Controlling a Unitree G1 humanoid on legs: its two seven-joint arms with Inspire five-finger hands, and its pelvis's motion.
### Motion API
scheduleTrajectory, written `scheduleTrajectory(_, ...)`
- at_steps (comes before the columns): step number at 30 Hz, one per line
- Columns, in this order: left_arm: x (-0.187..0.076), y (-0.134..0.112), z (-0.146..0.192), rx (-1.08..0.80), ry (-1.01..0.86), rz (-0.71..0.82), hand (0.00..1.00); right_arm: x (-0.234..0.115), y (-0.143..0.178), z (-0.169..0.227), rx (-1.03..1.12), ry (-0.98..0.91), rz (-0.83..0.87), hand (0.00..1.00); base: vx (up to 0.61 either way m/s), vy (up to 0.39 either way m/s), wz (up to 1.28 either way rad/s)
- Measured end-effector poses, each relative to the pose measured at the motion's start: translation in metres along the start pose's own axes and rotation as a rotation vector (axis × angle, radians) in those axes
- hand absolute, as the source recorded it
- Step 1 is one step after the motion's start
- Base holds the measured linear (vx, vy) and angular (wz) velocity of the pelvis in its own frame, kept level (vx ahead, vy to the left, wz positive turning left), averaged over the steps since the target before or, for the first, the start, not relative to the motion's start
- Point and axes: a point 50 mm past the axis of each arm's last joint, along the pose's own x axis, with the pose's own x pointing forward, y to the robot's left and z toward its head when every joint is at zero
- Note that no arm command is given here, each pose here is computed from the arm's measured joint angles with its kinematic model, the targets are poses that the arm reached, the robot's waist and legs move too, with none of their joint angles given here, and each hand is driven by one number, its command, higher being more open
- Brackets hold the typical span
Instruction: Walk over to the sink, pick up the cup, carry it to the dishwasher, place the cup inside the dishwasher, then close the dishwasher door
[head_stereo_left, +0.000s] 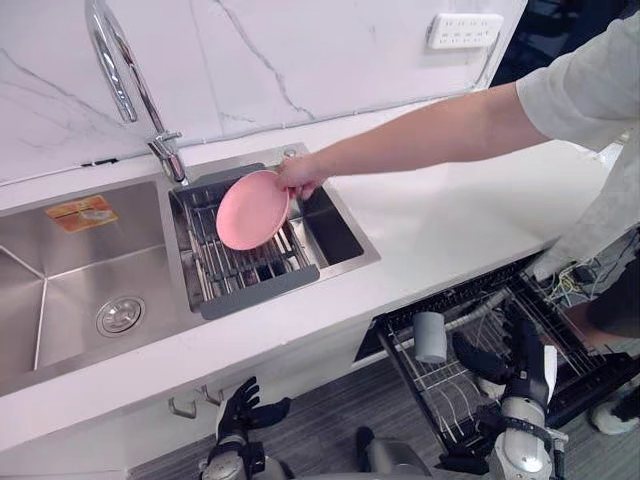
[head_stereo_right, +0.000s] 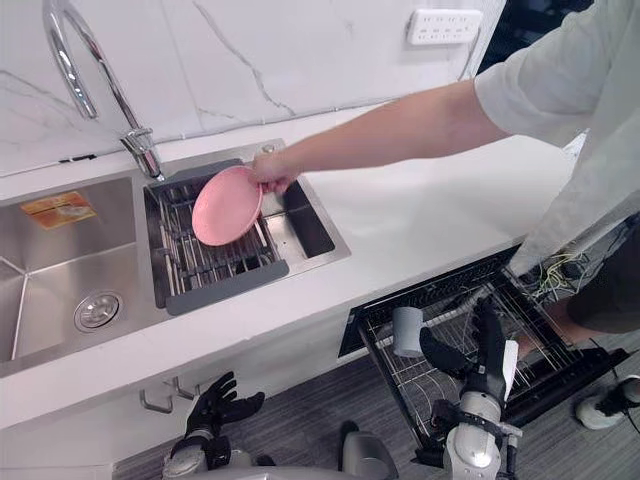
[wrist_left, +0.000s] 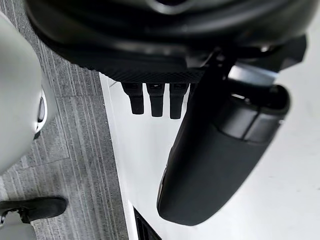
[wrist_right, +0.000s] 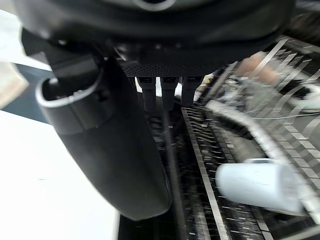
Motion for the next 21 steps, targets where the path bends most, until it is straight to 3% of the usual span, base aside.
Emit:
scheduleTrajectory(10,-0.002,0.002,-0.006,0.017,0.018,0.003,0.90,-0.004,0.009,0.051,0.025,-0.259,0.091,0.90,0.00,0.000,0.01)
scheduleTrajectory(16,-0.001,0.008,-0.013,0.049,0.051,-0.007,0.90,-0.003,0.029,0.083,-0.041,-0.459,0.332,0.90,-0.01,0.011,0.07)
scheduleTrajectory(21,-0.002,0.029,-0.026,0.130,0.120,0.006,0.90,0.026,0.052,0.103,-0.174,-0.614,0.513,0.90,0.01,0.032,0.06)
